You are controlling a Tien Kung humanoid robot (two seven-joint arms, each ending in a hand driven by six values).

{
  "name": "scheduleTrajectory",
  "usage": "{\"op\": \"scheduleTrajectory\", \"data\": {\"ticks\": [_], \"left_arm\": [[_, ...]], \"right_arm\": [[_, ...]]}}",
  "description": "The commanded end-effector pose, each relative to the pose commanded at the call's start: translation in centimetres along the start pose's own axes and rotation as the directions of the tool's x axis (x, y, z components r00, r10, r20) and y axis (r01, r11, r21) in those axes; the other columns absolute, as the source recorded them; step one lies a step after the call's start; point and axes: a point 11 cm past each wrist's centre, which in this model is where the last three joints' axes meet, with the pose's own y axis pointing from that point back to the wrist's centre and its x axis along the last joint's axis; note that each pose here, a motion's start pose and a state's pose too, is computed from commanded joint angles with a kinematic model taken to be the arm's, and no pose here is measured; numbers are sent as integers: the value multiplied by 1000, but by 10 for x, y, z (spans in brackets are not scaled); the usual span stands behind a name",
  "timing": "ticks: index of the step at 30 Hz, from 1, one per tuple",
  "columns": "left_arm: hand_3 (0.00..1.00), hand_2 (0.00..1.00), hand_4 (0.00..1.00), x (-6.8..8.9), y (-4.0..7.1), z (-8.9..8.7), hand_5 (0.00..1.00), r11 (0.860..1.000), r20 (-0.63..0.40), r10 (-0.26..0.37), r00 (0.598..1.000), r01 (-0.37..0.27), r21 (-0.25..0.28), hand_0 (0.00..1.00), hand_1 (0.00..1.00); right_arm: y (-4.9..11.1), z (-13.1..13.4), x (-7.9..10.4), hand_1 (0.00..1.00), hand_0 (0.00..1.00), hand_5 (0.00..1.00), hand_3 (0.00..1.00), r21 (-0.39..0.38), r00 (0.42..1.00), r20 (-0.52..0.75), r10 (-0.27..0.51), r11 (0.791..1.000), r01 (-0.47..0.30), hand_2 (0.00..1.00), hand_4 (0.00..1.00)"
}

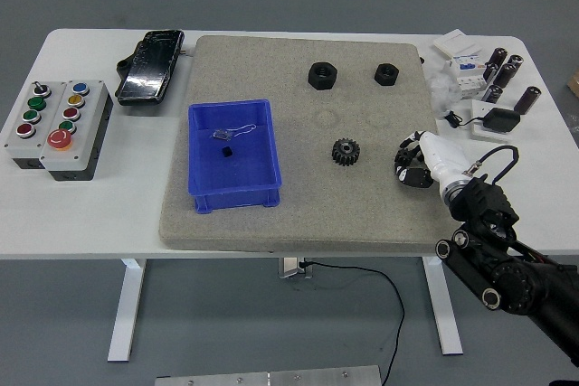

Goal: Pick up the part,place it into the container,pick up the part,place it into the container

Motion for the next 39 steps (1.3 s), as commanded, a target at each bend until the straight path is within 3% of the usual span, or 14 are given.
{"op": "scheduleTrajectory", "data": {"ticks": [3,4,9,10,15,16,27,31,39], "left_arm": [[624,586,723,0,0,0,360,1000,0,1,1000,-1,-2,660,625],[625,585,723,0,0,0,363,1000,-1,0,1000,0,-2,660,624],[625,585,723,0,0,0,363,1000,-2,1,1000,-1,-3,660,624],[624,586,722,0,0,0,366,1000,-2,1,1000,-1,-3,659,625],[624,586,722,0,0,0,366,1000,-4,3,1000,-3,-4,659,625],[624,586,721,0,0,0,370,1000,-4,3,1000,-3,-5,659,625],[625,586,721,0,0,-1,372,1000,-4,3,1000,-3,-4,659,625],[629,587,721,0,0,-1,375,1000,-4,2,1000,-2,-3,659,624],[629,587,721,0,0,-1,377,1000,-11,-3,1000,2,-7,659,625]], "right_arm": [[1,0,-3,553,281,39,676,0,1000,-12,-7,1000,7,555,567],[1,0,-4,539,267,166,670,1,1000,-15,-8,1000,8,551,489],[2,-1,-7,539,267,166,670,8,1000,-25,-9,1000,9,551,489],[2,-2,-7,537,264,202,601,10,1000,-27,-6,1000,6,543,459],[2,-3,-3,537,264,202,601,19,999,-29,14,1000,-13,543,459],[2,-3,-3,531,256,229,484,19,999,-29,16,1000,-16,543,438],[3,-5,-6,533,254,240,440,29,999,-34,15,999,-14,534,414],[5,-20,-3,526,252,242,434,71,997,-69,35,997,-31,531,412],[15,-89,7,526,253,248,448,244,976,-182,121,967,-74,531,411]]}}
